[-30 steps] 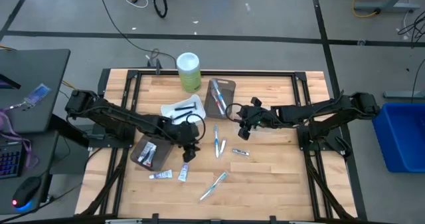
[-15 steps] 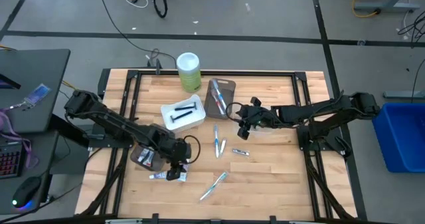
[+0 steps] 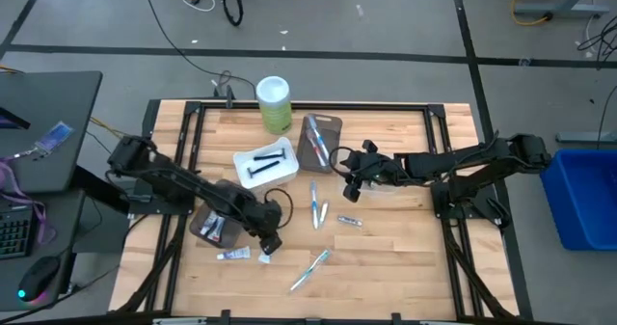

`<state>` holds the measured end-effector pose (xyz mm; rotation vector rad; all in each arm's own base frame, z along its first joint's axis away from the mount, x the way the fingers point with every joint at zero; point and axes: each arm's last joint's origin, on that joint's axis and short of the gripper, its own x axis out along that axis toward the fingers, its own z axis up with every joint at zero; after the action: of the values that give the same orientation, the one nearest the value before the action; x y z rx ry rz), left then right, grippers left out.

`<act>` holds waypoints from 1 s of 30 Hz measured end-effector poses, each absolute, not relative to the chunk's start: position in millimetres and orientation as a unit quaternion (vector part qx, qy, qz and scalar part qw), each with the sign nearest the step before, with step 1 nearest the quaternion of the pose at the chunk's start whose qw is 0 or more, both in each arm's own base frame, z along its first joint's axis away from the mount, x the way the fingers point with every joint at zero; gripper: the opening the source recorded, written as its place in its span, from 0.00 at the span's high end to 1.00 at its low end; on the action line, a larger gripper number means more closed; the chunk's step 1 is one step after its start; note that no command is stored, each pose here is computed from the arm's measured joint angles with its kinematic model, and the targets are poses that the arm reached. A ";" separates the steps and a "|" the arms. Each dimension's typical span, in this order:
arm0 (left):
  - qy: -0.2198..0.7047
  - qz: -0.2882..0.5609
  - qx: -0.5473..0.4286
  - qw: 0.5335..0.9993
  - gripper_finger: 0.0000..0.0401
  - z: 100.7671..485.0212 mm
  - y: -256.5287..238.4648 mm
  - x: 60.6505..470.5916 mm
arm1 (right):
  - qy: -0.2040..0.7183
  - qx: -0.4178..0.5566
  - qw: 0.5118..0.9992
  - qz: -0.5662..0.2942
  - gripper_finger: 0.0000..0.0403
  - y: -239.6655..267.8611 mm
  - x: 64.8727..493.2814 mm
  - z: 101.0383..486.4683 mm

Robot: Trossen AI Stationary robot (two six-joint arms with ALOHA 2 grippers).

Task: Pick & Place Travel size toiletries
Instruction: Put the purple toothpaste into the bottom black bin

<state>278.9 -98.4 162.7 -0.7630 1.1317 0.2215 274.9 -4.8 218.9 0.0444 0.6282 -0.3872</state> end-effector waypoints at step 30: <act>0.612 -0.004 -0.358 0.705 0.51 141.8 -79.0 286.0 | 0.304 0.004 0.935 -0.183 0.63 -4.7 275.8 219.9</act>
<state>286.0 -79.0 141.8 -0.7958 1.3616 -0.0083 275.8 -4.7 219.9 0.0087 0.6206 -0.3744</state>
